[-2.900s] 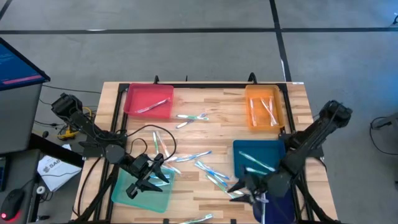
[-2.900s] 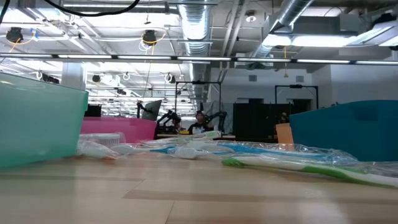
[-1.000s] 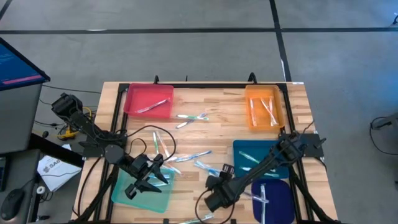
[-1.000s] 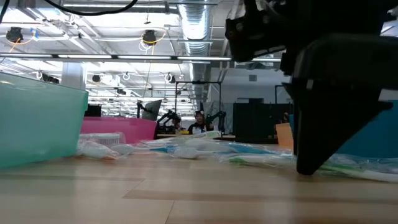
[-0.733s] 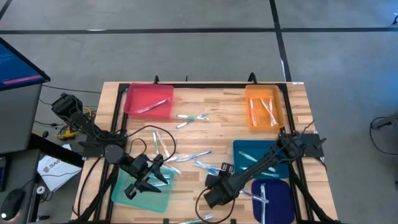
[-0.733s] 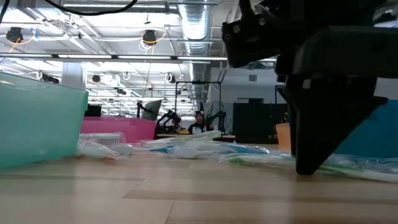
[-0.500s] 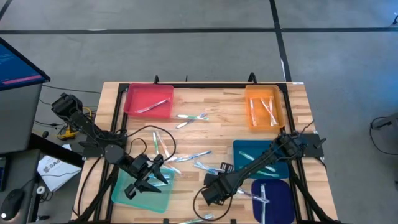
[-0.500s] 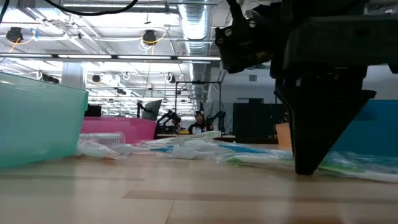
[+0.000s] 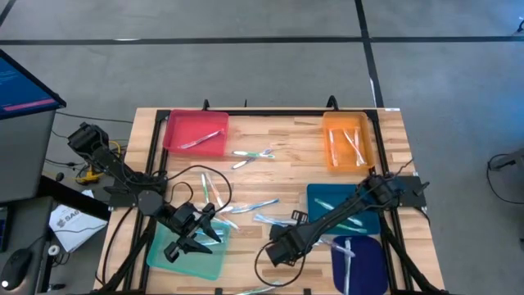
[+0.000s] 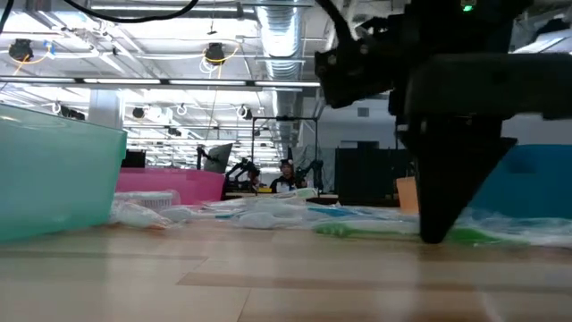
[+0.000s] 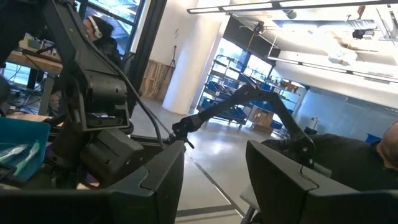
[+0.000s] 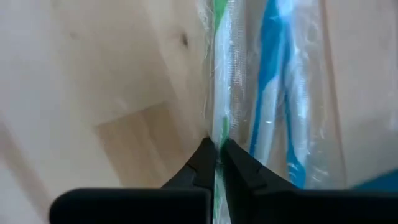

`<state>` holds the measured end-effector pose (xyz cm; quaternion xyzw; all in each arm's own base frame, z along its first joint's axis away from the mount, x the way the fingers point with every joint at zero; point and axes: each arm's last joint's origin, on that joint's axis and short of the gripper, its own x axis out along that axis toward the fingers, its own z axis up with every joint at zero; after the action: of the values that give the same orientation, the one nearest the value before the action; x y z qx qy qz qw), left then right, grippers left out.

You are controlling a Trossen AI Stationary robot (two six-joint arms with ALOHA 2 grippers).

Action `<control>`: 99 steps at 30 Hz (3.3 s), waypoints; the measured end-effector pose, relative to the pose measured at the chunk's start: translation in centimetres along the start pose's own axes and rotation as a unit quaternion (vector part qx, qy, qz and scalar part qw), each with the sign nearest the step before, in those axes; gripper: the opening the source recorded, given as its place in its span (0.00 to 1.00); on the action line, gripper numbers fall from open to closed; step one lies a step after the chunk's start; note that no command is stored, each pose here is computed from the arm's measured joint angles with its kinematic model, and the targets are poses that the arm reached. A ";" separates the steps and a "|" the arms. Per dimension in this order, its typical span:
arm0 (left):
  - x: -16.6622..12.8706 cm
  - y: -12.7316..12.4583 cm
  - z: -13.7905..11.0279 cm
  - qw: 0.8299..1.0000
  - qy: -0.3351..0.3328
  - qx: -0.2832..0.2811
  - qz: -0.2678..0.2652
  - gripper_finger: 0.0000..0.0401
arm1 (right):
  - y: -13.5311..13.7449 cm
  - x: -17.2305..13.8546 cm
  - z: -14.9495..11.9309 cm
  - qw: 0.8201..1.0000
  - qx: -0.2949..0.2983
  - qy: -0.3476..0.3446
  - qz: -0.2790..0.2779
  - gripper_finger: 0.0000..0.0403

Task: Pick & Place Toothbrushes
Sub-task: Put the green toothbrush into the blue bin, then put the blue toothbrush into the green bin

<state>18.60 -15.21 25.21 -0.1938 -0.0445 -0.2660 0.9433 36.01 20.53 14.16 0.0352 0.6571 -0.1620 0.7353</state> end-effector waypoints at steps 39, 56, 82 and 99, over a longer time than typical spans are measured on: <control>-0.1 -0.3 -0.1 1.000 0.001 -0.002 -0.008 0.42 | -11.4 -9.8 -14.4 0.994 0.031 -0.105 0.015 0.00; 0.0 -0.2 0.0 1.000 -0.004 -0.001 0.007 0.42 | -13.0 -6.2 -19.5 0.996 0.021 -0.063 0.058 0.00; -0.1 -0.3 0.0 1.000 -0.004 -0.002 0.005 0.42 | -13.1 -5.8 -18.2 0.993 0.052 -0.072 0.073 0.12; -0.1 -0.2 0.0 1.000 -0.003 0.002 0.005 0.42 | -13.3 -8.7 -15.3 0.987 0.039 -0.135 0.079 0.45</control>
<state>18.43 -15.39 25.24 -0.1935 -0.0471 -0.2601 0.9448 16.88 13.73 22.78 0.0932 0.5404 -0.1320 0.8257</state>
